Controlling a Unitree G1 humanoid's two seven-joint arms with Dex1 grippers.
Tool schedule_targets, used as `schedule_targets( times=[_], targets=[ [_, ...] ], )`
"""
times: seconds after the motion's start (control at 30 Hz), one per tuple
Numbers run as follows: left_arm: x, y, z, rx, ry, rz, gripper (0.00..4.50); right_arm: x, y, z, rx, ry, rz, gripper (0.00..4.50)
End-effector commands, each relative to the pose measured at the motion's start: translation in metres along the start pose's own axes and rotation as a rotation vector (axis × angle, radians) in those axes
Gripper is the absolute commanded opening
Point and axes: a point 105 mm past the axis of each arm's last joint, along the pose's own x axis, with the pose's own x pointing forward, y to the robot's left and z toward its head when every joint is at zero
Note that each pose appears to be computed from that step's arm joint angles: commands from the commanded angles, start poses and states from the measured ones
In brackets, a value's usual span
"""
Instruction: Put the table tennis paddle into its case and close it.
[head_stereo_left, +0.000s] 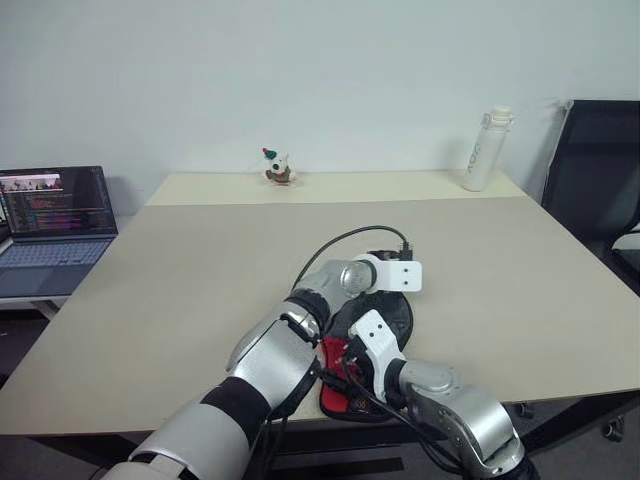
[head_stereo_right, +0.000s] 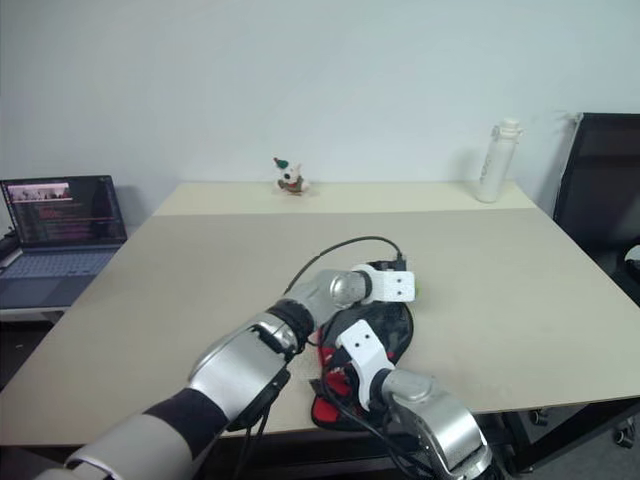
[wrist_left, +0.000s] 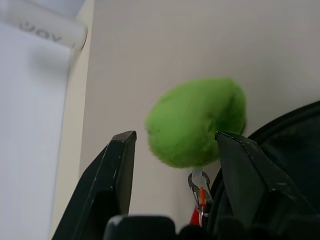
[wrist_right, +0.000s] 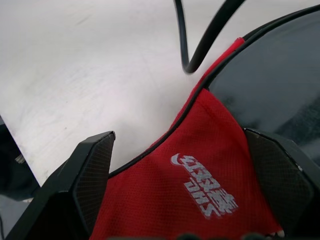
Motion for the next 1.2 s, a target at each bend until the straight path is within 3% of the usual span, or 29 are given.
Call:
schedule_targets(
  times=[0.03, 0.23, 0.33, 0.4, 0.57, 0.63, 0.8, 1.0, 1.2],
  targets=[
    [-0.014, 0.039, 0.006, -0.173, -0.105, 0.135, 2.83, 0.005, 0.016, -0.019, 0.065, 0.088, 0.133, 4.50],
    [-0.049, 0.064, -0.029, -0.586, -0.251, 0.208, 2.83, -0.021, 0.000, 0.026, 0.003, -0.066, 0.166, 4.50],
    [-0.071, 0.062, -0.046, -0.830, -0.381, 0.131, 2.83, -0.040, -0.008, 0.050, 0.029, -0.156, 0.193, 4.50],
    [-0.093, 0.054, -0.059, -0.884, -0.442, 0.052, 2.83, -0.054, -0.011, 0.067, 0.044, -0.217, 0.203, 4.50],
    [-0.142, 0.030, -0.092, -0.947, -0.400, 0.009, 2.83, -0.083, -0.036, 0.096, 0.156, -0.352, 0.158, 4.50],
    [-0.152, 0.023, -0.092, -0.970, -0.391, 0.001, 2.83, -0.091, -0.049, 0.097, 0.187, -0.373, 0.109, 4.50],
    [-0.171, 0.000, -0.076, -1.017, -0.399, -0.062, 2.83, -0.085, -0.120, 0.073, 0.247, -0.326, -0.235, 4.50],
    [-0.177, -0.002, -0.068, -1.027, -0.389, -0.067, 2.83, -0.061, -0.154, 0.050, 0.237, -0.277, -0.349, 4.50],
    [-0.178, -0.001, -0.063, -1.019, -0.387, -0.068, 2.83, -0.040, -0.161, 0.036, 0.235, -0.249, -0.336, 4.50]
  ],
)
